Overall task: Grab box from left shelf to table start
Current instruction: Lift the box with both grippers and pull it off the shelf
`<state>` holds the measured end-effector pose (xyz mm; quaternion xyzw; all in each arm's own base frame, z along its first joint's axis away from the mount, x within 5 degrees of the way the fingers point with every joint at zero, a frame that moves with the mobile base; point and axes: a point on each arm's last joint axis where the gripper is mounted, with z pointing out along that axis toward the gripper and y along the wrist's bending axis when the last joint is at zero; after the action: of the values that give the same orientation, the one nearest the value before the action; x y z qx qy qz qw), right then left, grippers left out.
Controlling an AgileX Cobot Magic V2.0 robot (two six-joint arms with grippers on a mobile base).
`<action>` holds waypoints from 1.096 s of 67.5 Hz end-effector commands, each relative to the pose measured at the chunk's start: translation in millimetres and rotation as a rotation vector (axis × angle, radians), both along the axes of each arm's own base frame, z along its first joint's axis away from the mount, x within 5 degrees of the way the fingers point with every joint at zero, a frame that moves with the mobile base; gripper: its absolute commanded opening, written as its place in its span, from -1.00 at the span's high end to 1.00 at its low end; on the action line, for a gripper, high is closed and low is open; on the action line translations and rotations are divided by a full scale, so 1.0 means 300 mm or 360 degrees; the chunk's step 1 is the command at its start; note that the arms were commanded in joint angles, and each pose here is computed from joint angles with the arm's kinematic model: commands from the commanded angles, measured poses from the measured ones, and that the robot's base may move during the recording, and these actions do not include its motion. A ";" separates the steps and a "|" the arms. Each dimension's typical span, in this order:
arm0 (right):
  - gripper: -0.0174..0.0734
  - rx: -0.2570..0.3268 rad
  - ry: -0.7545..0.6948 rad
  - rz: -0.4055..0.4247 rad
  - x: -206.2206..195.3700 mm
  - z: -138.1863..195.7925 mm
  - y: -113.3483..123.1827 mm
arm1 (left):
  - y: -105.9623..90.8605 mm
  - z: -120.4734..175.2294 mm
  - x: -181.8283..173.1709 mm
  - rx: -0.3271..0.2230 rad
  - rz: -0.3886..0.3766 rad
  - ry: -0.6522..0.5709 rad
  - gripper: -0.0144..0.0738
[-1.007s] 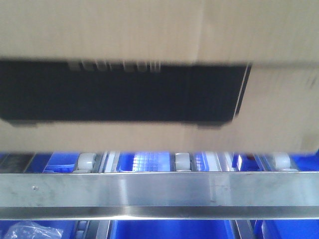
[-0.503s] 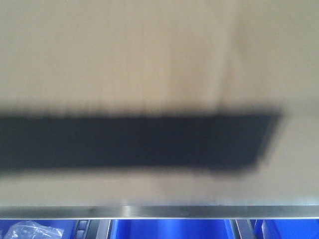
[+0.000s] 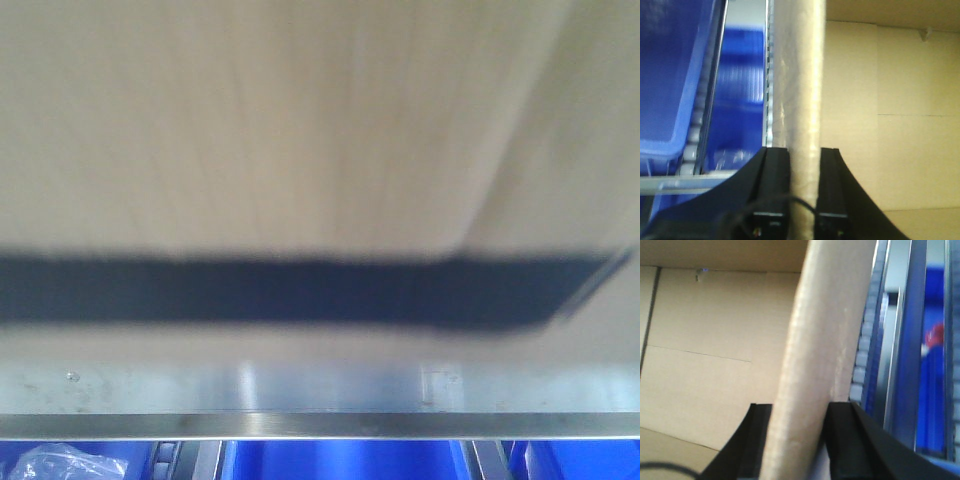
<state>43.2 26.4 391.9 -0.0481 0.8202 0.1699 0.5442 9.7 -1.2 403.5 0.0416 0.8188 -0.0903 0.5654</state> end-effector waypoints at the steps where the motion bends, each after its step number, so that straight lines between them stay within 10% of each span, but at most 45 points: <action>1: 0.48 0.0002 -0.0334 -0.0083 -0.038 0.070 -0.020 | 0.022 0.082 -0.045 -0.0030 0.0044 -0.0400 0.90; 74: 0.48 -0.0039 -0.0625 -0.0010 -0.203 0.075 -0.025 | 0.061 0.054 -0.253 -0.0074 0.0003 -0.0848 0.90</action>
<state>-20.5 25.5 395.6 -0.0931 0.7470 0.1865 0.6313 -64.0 13.4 394.9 0.0579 0.7177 -0.1001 0.6866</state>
